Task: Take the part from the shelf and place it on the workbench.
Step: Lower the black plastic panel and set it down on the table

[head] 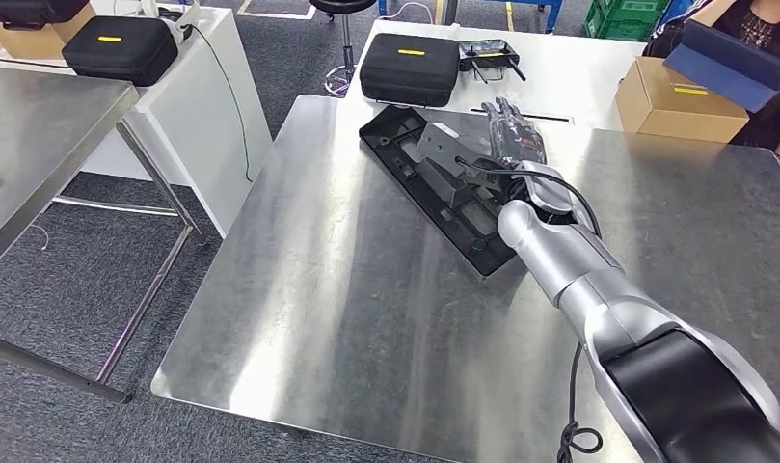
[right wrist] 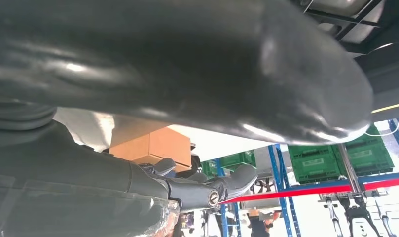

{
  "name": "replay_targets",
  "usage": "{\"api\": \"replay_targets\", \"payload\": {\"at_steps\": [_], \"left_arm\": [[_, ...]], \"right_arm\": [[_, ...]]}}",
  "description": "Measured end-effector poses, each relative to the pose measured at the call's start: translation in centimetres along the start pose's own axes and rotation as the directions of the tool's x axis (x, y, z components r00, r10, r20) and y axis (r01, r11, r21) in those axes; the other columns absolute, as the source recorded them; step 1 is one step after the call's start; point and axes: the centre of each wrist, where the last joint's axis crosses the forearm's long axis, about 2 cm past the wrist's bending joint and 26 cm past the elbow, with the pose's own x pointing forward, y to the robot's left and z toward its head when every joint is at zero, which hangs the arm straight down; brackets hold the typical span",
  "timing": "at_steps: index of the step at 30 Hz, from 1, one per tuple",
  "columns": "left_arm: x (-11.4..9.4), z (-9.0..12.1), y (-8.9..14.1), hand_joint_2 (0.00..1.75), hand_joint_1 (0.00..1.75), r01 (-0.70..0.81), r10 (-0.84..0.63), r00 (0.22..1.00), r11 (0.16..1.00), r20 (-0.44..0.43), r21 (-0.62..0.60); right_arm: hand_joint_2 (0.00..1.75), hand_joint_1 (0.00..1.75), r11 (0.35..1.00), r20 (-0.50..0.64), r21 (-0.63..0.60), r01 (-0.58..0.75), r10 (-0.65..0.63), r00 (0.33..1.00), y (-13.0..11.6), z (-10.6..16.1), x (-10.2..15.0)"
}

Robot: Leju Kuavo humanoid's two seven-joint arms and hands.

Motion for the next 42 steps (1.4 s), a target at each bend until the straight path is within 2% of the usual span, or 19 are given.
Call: {"api": "replay_targets", "payload": {"at_steps": [15, 17, 20, 22, 23, 24, 26, 27, 28, 29, 30, 32, 35, 42], "left_arm": [[0.0, 0.0, 0.0, 0.00, 0.00, 0.001, -0.001, 1.000, 1.000, -0.001, 0.001], [0.0, 0.0, 0.0, 0.00, 0.00, -0.001, 0.001, 1.000, 1.000, -0.007, 0.002], [0.0, 0.0, 0.0, 0.00, 0.00, -0.011, 0.011, 1.000, 1.000, -0.022, 0.005], [0.0, 0.0, 0.0, 0.00, 0.00, -0.018, 0.018, 1.000, 1.000, -0.025, 0.008], [-0.1, 0.0, 0.0, 0.00, 0.00, -0.023, 0.023, 0.999, 1.000, -0.022, 0.013], [-0.2, 0.1, 0.0, 0.00, 0.00, -0.030, 0.030, 0.999, 0.999, -0.015, 0.022], [-0.5, 0.2, 0.0, 0.00, 0.00, -0.047, 0.047, 0.999, 0.998, 0.003, 0.045], [-0.8, 0.4, 0.0, 0.00, 0.00, -0.055, 0.054, 0.998, 0.997, 0.012, 0.056], [-1.0, 0.5, 0.0, 0.00, 0.00, -0.060, 0.059, 0.998, 0.996, 0.016, 0.064], [-1.3, 0.6, 0.0, 0.00, 0.00, -0.062, 0.061, 0.998, 0.996, 0.018, 0.069], [-1.4, 0.7, 0.0, 0.00, 0.00, -0.065, 0.064, 0.998, 0.995, 0.018, 0.074], [-1.6, 0.7, 0.0, 0.00, 0.00, -0.071, 0.070, 0.997, 0.994, 0.014, 0.078], [-1.6, 0.7, 0.0, 0.00, 0.00, -0.082, 0.081, 0.997, 0.994, 0.011, 0.072], [-1.7, 0.7, 0.0, 0.00, 0.00, -0.104, 0.104, 0.995, 0.992, 0.002, 0.071]], "right_arm": [[0.00, 0.00, 0.999, 0.026, -0.036, -0.011, 0.012, 1.000, -0.4, 0.0, 0.3], [0.00, 0.00, 0.998, 0.058, -0.047, 0.038, -0.035, 0.998, -1.0, 0.0, 0.8], [0.00, 0.00, 0.966, 0.145, -0.005, 0.260, -0.256, 0.956, -1.8, 0.4, 2.2], [0.00, 0.00, 0.895, 0.229, 0.053, 0.443, -0.443, 0.867, -2.0, 1.5, 3.6], [0.00, 0.00, 0.843, 0.279, 0.103, 0.527, -0.533, 0.799, -1.9, 2.2, 4.3], [0.00, 0.00, 0.771, 0.329, 0.186, 0.609, -0.633, 0.701, -1.5, 3.4, 4.9], [0.00, 0.00, 0.541, 0.372, 0.436, 0.719, -0.836, 0.403, 0.6, 6.9, 5.9], [0.00, 0.00, 0.389, 0.352, 0.577, 0.718, -0.912, 0.211, 2.0, 9.6, 6.4], [0.00, 0.00, 0.258, 0.313, 0.679, 0.687, -0.949, 0.047, 3.2, 12.4, 6.8], [0.00, 0.00, 0.174, 0.281, 0.739, 0.651, -0.958, -0.063, 4.0, 14.9, 7.1], [0.00, 0.00, 0.119, 0.258, 0.777, 0.618, -0.956, -0.141, 4.5, 17.0, 7.4], [0.00, 0.00, 0.113, 0.266, 0.785, 0.610, -0.949, -0.166, 4.5, 19.1, 7.5], [0.00, 0.00, 0.111, 0.271, 0.802, 0.587, -0.943, -0.192, 4.0, 20.6, 7.7], [0.00, 0.00, 0.118, 0.278, 0.823, 0.556, -0.937, -0.213, 3.2, 21.8, 7.8]]}}
